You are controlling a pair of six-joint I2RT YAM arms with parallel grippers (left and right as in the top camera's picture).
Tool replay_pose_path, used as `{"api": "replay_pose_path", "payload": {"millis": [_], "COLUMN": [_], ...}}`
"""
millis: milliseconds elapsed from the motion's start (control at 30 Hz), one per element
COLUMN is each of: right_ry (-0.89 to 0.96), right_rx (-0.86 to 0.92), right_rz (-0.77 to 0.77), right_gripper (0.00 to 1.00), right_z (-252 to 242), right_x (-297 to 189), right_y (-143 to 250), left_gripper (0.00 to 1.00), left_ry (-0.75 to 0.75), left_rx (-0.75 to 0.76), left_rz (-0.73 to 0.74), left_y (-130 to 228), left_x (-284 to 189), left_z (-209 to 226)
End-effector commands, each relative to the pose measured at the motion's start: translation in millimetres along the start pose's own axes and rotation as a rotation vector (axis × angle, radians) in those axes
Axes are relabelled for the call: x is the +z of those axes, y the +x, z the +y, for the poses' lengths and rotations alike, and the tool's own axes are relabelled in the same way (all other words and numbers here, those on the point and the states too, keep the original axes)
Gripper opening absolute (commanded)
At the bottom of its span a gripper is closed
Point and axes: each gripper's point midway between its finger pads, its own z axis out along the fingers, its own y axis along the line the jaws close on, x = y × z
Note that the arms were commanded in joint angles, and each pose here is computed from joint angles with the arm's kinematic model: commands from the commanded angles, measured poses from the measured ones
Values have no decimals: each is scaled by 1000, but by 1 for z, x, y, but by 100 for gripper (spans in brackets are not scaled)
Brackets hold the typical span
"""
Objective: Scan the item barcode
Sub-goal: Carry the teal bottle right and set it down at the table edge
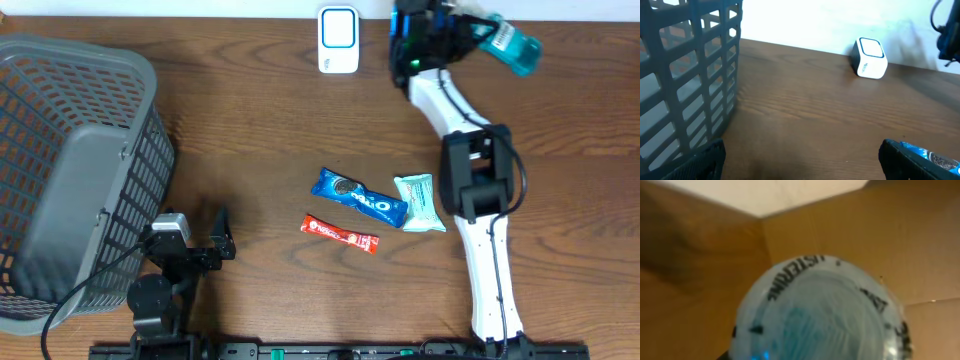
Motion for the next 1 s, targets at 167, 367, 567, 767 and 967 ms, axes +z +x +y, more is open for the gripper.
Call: {"api": "replay_pose_path", "payload": {"millis": [167,367,567,767,967], "right_ry": [77,29,-105,-162,-220], "right_rx": [-26,-70,51,108,187], "right_rz": [160,287,601,851,964], "right_gripper": [15,17,8,6,30], "right_z": [-13,-3,3,-2,4], "right_x": [57,110,160,207,224], "right_y": [53,134,240,319,353], "left_gripper": [98,98,98,98,98], "left_ry": [-17,-17,-17,-17,-17], "left_rx": [1,1,1,1,1], "left_rz": [39,39,39,39,39], "left_y": [14,14,14,14,14], "left_x": [2,2,2,2,2], "left_z": [5,5,5,5,5]}}
